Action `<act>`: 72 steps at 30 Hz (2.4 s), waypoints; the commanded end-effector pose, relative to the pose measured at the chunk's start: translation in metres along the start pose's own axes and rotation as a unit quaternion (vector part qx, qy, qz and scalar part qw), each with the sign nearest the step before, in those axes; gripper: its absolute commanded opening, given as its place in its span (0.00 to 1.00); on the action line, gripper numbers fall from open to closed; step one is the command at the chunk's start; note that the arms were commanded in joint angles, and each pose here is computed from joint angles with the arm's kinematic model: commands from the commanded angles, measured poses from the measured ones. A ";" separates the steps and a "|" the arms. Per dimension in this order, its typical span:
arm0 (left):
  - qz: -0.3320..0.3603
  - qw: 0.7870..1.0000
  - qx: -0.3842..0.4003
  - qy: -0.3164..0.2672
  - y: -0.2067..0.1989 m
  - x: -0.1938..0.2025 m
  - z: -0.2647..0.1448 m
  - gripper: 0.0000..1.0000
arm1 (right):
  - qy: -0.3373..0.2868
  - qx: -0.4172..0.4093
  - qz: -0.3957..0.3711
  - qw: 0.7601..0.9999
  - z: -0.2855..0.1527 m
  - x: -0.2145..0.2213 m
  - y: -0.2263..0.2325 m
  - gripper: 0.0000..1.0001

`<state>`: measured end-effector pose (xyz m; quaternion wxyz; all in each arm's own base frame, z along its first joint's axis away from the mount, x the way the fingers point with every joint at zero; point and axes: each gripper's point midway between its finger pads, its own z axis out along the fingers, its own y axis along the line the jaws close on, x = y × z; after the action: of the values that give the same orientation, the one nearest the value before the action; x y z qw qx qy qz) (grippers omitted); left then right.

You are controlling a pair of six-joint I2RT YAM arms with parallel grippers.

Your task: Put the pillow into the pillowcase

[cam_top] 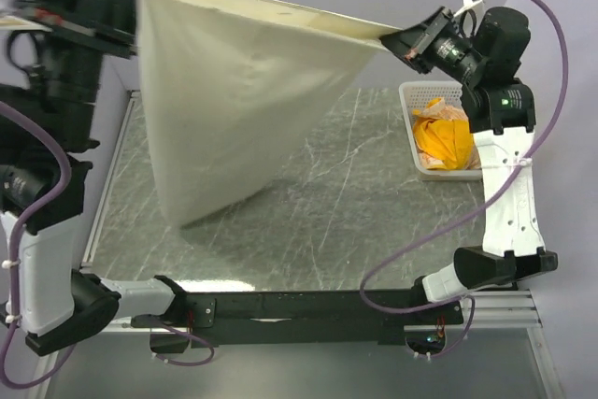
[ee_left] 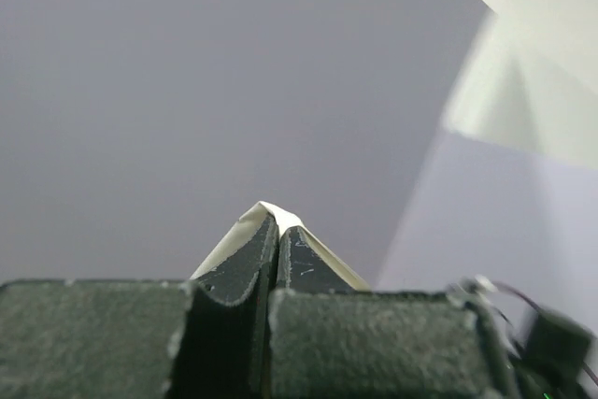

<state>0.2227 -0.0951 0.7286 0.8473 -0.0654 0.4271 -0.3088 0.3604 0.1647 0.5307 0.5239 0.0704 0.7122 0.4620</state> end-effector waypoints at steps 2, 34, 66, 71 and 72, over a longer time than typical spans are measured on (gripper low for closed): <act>-0.036 0.978 0.197 0.060 -0.073 0.043 0.010 0.01 | 0.020 0.049 0.074 0.996 0.007 -0.007 -0.087 0.00; -0.147 0.896 0.259 0.330 -0.022 0.264 -0.022 0.01 | 0.034 0.074 -0.120 0.989 -0.029 0.206 -0.091 0.95; -0.126 0.762 -0.581 0.258 0.273 0.370 -0.343 0.92 | 0.121 0.303 -0.060 0.943 -0.044 0.311 -0.282 0.93; -0.125 0.750 -0.594 0.264 0.279 0.381 -0.359 0.85 | 0.142 0.285 -0.051 0.947 -0.032 0.327 -0.285 0.93; -0.122 0.750 -0.589 0.275 0.279 0.385 -0.361 0.83 | 0.148 0.285 -0.048 0.946 -0.030 0.332 -0.288 0.92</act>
<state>0.2463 -0.0417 0.1360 0.4361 -0.4972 0.7442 -0.0936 0.2885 0.1625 0.0925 0.3843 0.1236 0.8960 0.1853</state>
